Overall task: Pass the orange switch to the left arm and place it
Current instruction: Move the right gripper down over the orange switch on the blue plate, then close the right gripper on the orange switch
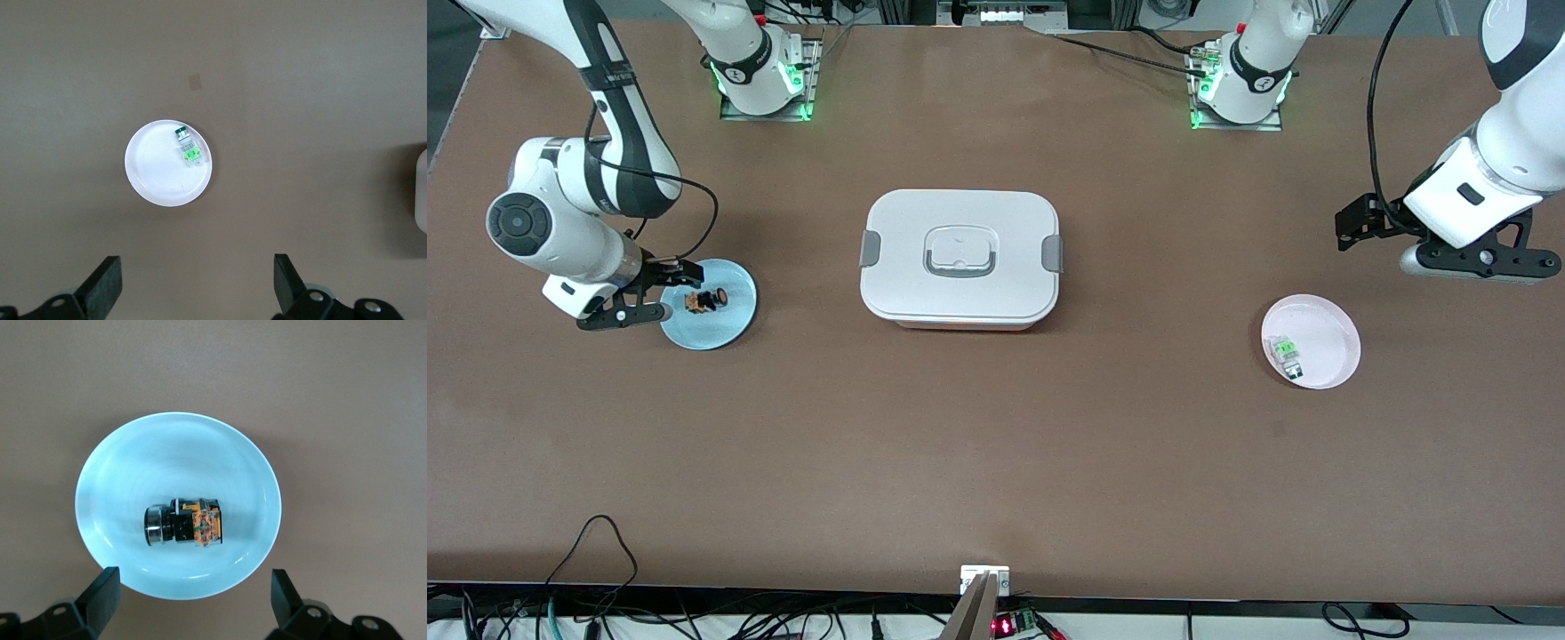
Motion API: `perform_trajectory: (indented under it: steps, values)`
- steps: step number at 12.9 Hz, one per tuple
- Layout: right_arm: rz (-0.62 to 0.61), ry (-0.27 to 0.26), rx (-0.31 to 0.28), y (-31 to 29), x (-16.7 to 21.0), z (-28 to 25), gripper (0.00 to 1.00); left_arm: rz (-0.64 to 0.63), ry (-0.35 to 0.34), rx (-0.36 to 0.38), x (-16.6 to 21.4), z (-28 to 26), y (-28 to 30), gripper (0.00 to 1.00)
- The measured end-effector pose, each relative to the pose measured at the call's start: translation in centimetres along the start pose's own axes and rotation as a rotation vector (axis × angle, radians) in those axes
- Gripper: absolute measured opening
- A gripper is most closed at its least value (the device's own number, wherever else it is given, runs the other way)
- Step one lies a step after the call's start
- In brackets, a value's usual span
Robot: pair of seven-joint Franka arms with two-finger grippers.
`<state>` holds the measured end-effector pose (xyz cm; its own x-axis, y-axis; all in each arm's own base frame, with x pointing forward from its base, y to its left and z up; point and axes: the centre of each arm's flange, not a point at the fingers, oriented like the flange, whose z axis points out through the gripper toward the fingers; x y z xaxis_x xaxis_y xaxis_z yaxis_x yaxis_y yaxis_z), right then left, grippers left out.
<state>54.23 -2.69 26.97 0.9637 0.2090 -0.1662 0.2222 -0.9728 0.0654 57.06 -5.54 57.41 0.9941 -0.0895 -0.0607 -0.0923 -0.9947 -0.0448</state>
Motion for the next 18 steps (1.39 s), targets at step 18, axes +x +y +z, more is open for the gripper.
perform_trajectory:
  steps: [18]
  values:
    - [-0.123,-0.005,0.044,-1.3,1.5,6.9,1.0,0.0,0.0,0.0,0.0,0.0,0.0,1.0]
